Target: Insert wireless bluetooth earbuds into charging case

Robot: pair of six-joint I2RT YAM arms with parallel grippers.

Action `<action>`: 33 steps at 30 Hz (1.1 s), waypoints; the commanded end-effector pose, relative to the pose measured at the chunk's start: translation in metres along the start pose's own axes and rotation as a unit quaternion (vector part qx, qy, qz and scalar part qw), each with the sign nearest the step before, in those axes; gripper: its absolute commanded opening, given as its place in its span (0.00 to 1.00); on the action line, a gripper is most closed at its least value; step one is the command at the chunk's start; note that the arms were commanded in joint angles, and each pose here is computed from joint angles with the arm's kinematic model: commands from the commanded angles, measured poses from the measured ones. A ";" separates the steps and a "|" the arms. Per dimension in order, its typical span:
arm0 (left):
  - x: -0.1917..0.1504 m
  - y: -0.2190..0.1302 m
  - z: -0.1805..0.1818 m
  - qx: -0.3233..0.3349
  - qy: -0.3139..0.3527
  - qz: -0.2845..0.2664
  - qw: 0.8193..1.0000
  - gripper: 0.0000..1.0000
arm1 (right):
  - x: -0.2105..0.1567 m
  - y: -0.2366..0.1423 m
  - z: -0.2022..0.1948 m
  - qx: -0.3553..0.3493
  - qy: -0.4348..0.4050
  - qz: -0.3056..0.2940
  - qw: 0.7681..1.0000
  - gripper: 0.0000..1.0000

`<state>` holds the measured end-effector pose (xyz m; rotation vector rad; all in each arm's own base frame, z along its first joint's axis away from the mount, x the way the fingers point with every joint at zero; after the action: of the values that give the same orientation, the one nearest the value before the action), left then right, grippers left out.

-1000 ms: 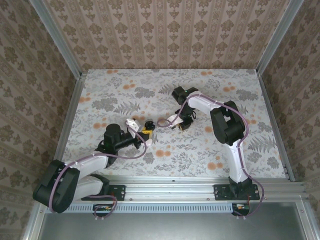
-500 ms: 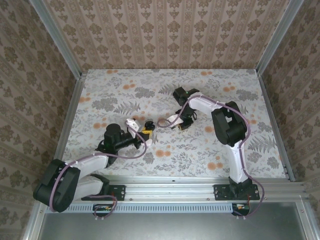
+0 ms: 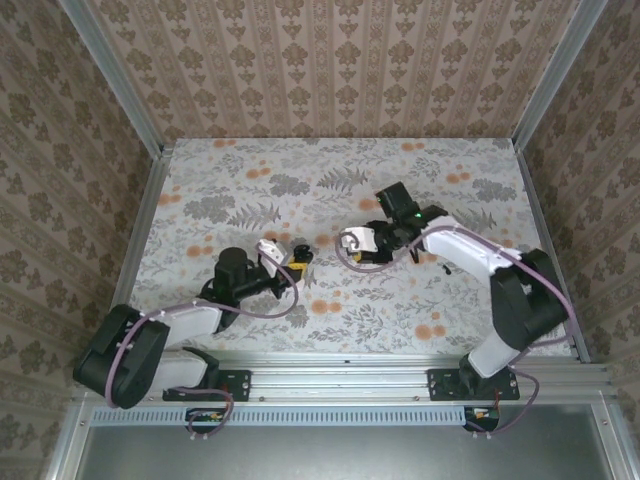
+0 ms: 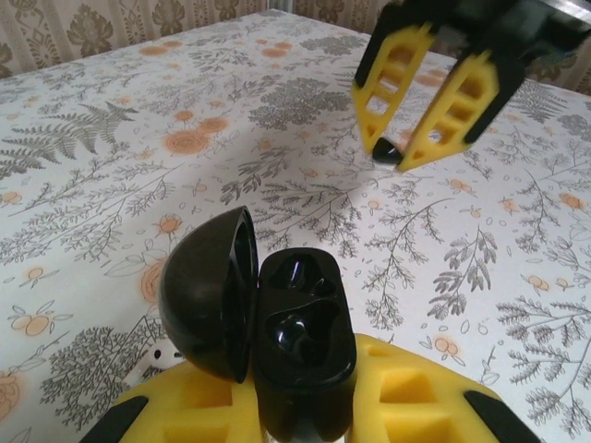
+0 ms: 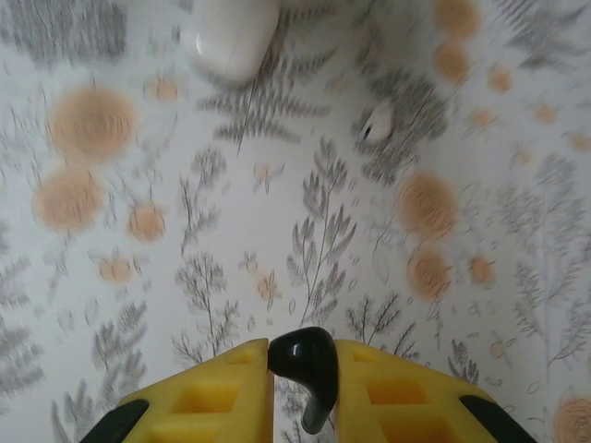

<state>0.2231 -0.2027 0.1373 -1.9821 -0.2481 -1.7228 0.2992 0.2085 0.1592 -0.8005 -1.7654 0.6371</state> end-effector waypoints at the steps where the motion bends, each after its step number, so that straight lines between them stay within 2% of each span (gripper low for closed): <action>1: 0.016 0.007 0.002 0.013 0.027 -0.053 0.998 0.11 | 0.018 -0.014 -0.002 -0.028 0.075 -0.117 0.990 0.21; 6: 0.024 0.029 0.004 -0.012 0.013 -0.103 0.995 0.11 | 0.019 -0.032 0.003 -0.055 0.142 -0.211 0.966 0.21; 10: 0.030 0.048 -0.007 -0.039 0.030 -0.103 0.993 0.10 | 0.019 -0.051 -0.002 -0.082 0.191 -0.284 0.936 0.21; 25: 0.045 0.072 -0.019 -0.071 0.042 -0.116 0.990 0.10 | 0.023 -0.065 -0.003 -0.082 0.293 -0.391 0.869 0.21; 33: 0.052 0.068 -0.022 -0.073 0.049 -0.126 0.988 0.10 | 0.038 -0.052 0.003 -0.063 0.278 -0.396 0.873 0.22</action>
<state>0.2451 -0.2771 0.1521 -2.0285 -0.3138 -1.9689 0.2788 0.1949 0.2204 -0.2768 -1.4109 -0.2659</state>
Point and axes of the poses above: each hand's point on the last joint's axis, 136 mm out from that joint toward the fingers, its own y axis out along the fingers, its own z axis along the line the jaws close on, x = y × z, the point moved 5 cm from there along -y, back along the fingers, and after that the axes turned 1 degree about -y, right-handed, at the moved point
